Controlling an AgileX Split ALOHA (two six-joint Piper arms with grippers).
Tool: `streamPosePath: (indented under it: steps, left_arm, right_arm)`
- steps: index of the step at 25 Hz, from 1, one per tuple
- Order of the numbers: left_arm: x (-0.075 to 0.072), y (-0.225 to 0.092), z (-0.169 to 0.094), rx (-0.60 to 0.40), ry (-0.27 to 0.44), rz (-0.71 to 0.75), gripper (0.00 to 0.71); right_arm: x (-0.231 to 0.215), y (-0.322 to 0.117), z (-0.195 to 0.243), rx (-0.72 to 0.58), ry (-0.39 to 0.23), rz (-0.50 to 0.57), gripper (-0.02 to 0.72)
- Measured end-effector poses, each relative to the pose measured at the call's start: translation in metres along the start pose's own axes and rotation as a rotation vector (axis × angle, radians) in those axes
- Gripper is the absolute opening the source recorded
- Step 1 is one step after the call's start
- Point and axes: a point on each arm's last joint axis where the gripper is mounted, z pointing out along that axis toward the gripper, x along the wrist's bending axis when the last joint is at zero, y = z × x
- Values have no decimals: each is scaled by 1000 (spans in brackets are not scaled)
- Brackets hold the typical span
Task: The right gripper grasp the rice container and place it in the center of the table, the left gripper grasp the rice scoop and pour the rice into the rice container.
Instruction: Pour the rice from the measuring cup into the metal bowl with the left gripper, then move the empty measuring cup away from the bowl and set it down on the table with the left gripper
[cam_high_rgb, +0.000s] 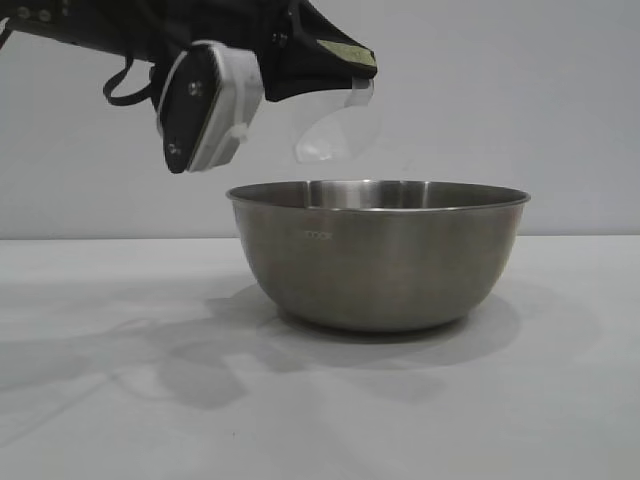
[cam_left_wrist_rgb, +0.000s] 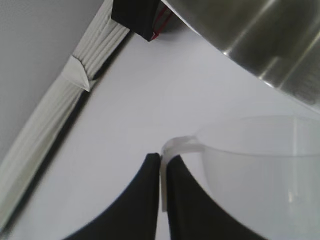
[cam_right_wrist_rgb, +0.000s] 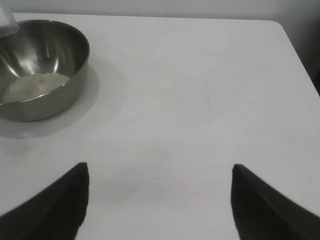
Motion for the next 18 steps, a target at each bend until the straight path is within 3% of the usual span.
streamPosePath:
  steps: [18]
  left_arm:
    - [1,1,0,-14,8,18,0]
  right_arm:
    - [0,0,0,0,0,0,525]
